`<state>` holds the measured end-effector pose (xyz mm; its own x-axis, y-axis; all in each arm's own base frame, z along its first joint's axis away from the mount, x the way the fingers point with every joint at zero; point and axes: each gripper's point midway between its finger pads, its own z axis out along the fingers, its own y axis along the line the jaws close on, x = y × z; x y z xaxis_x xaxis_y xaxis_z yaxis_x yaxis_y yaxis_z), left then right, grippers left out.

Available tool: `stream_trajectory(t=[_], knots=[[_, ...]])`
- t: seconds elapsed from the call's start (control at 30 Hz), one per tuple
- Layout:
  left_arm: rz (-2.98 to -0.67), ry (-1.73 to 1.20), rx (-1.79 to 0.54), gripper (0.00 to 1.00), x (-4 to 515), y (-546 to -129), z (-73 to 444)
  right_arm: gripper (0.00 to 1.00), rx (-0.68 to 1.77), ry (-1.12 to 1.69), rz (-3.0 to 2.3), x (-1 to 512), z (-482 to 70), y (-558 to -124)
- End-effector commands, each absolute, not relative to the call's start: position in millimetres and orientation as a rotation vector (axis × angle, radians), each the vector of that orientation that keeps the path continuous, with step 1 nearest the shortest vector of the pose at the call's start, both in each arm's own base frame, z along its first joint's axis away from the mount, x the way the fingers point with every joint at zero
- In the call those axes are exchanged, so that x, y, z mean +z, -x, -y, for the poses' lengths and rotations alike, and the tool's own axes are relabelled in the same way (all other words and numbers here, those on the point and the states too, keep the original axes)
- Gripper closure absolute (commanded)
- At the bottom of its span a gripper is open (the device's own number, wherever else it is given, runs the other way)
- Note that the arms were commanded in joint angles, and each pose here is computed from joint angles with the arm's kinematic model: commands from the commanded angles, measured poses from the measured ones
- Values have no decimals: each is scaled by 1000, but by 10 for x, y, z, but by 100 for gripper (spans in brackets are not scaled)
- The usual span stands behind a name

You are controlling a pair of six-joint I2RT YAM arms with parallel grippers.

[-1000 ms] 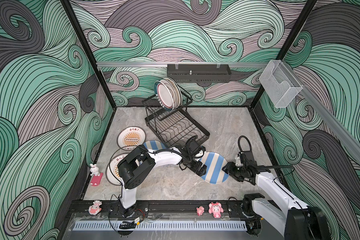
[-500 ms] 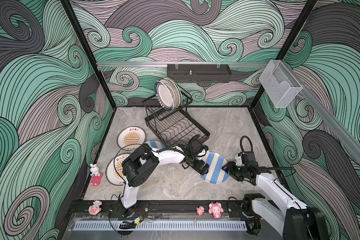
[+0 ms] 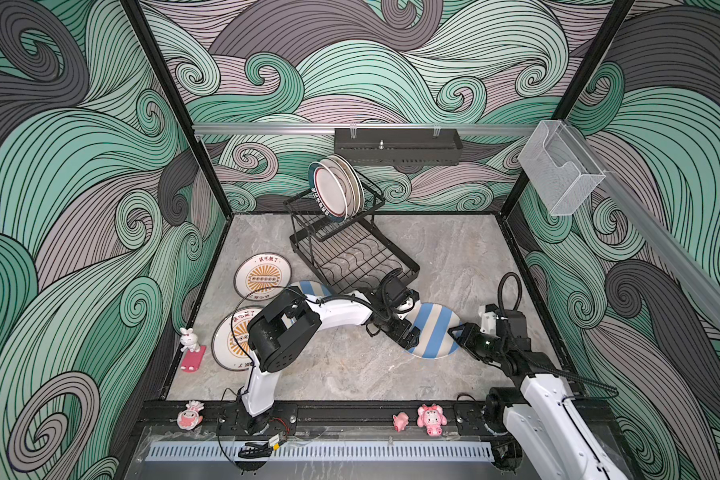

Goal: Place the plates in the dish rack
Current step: 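Tilt the striped plate up on edge with the right gripper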

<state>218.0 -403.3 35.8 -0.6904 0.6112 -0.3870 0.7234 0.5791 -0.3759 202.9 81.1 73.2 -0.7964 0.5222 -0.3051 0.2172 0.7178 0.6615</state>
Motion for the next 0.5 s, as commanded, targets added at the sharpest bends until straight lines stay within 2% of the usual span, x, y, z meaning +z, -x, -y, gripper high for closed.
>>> stream_trajectory(t=[0.0,0.17,0.47], knots=[[-2583,-1199,-826,1,320,-2018,4162,59,994,-541,-2413,817,-958,-2016],[-2581,-1188,-833,1,352,-2013,4155,63,1033,-601,-2410,684,-972,-2036],[-2577,-1155,-865,1,444,-1998,4160,73,935,-562,-2438,765,-891,-2034]])
